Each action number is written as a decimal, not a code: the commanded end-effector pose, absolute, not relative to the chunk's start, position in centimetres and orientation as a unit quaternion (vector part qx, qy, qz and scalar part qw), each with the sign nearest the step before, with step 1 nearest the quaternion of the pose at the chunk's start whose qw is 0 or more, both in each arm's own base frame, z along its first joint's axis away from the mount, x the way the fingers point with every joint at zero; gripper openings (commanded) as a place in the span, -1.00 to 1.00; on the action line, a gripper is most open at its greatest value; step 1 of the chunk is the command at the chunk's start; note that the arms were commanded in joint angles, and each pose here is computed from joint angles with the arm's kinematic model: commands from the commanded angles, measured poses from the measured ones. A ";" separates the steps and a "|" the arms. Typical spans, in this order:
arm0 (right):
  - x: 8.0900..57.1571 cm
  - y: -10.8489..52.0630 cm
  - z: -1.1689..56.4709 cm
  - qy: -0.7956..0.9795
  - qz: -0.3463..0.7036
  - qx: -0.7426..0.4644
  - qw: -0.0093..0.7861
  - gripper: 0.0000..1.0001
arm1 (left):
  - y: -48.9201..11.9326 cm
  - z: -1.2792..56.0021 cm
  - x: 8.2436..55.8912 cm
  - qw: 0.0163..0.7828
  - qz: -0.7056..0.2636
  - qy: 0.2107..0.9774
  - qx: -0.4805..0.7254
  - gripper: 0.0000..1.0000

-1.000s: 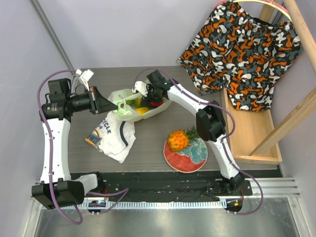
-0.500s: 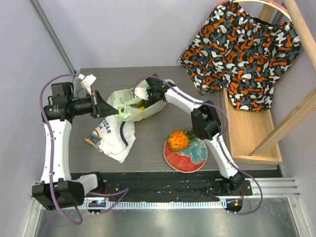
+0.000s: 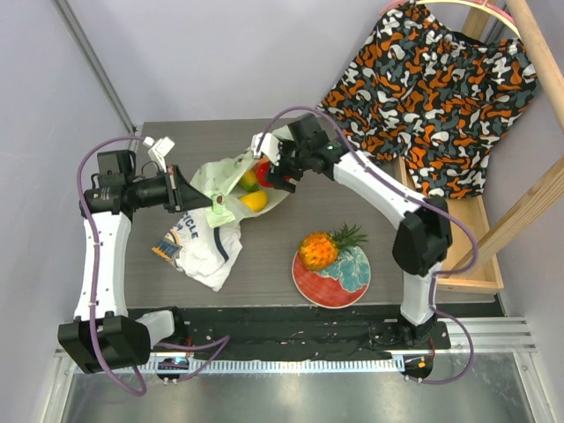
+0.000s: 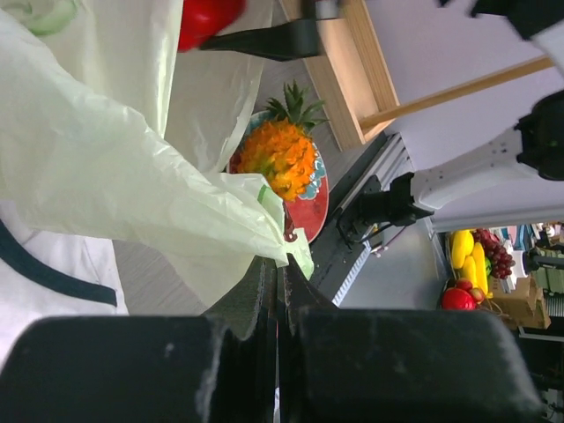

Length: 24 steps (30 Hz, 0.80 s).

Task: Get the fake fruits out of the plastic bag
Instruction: Take out the fake fruit from the plastic bag.

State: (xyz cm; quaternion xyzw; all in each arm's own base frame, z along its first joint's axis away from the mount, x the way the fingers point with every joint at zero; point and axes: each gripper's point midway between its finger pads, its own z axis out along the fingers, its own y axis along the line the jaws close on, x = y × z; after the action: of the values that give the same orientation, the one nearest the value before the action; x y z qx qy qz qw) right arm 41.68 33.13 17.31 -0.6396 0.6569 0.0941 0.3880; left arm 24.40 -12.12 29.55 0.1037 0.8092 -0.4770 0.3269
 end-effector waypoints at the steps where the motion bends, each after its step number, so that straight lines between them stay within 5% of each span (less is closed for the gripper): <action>1: 36.8 34.6 22.6 0.656 0.212 -0.600 0.406 -0.48 | -11.8 29.3 26.1 0.350 -0.462 0.807 0.115 -1.00; 14: 29.9 32.5 30.4 0.638 0.285 -0.590 0.404 -0.47 | -11.6 29.4 31.5 0.364 -0.451 0.808 0.103 -1.00; 20: 26.1 27.4 29.0 0.632 0.223 -0.636 0.383 -0.48 | -11.5 29.9 31.9 0.373 -0.445 0.807 0.105 -1.00; 24: 22.4 21.0 23.8 0.629 0.142 -0.705 0.295 -0.47 | -11.5 29.7 31.4 0.374 -0.444 0.808 0.104 -1.00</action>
State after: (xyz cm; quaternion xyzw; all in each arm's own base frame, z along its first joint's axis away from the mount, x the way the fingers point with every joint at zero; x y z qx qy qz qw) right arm 26.16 27.07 28.12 -0.6291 0.6403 0.2178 0.3832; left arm 31.43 -11.35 28.06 0.0869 0.8187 -0.4524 0.3427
